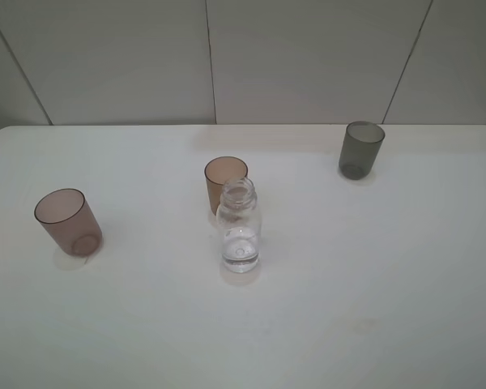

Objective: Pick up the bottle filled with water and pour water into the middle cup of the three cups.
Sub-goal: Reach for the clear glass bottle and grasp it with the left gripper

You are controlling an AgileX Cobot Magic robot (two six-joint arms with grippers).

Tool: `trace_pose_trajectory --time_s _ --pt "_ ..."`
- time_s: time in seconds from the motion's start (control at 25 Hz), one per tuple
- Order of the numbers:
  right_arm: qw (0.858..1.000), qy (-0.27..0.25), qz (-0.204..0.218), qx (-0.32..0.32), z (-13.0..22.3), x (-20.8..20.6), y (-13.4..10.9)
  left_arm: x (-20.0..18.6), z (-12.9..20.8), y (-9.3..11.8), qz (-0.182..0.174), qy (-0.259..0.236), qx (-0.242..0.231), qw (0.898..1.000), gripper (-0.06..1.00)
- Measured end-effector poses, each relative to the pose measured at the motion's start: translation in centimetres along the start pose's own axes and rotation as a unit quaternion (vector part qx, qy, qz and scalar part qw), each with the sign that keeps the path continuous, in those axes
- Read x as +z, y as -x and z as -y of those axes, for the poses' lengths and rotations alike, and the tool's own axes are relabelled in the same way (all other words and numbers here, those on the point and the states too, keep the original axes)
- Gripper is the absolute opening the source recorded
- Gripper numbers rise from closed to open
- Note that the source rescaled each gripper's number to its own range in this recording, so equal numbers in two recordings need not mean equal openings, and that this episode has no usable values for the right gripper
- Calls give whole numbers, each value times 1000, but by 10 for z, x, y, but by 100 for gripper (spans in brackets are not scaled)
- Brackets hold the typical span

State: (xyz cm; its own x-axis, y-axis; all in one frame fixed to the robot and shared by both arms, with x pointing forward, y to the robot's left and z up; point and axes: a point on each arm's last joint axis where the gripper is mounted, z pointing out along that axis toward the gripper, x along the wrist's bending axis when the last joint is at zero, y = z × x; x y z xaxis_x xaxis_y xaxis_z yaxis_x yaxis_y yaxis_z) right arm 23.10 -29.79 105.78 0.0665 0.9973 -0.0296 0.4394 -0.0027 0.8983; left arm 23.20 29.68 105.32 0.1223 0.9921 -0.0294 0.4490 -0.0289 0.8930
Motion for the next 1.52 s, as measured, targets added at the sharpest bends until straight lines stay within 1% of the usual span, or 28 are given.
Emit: trace_pose_trajectory --time_s 1.52 --pt "1000 0 3 -1 0 0 0 0 0 0 0 0 0 1000 87"
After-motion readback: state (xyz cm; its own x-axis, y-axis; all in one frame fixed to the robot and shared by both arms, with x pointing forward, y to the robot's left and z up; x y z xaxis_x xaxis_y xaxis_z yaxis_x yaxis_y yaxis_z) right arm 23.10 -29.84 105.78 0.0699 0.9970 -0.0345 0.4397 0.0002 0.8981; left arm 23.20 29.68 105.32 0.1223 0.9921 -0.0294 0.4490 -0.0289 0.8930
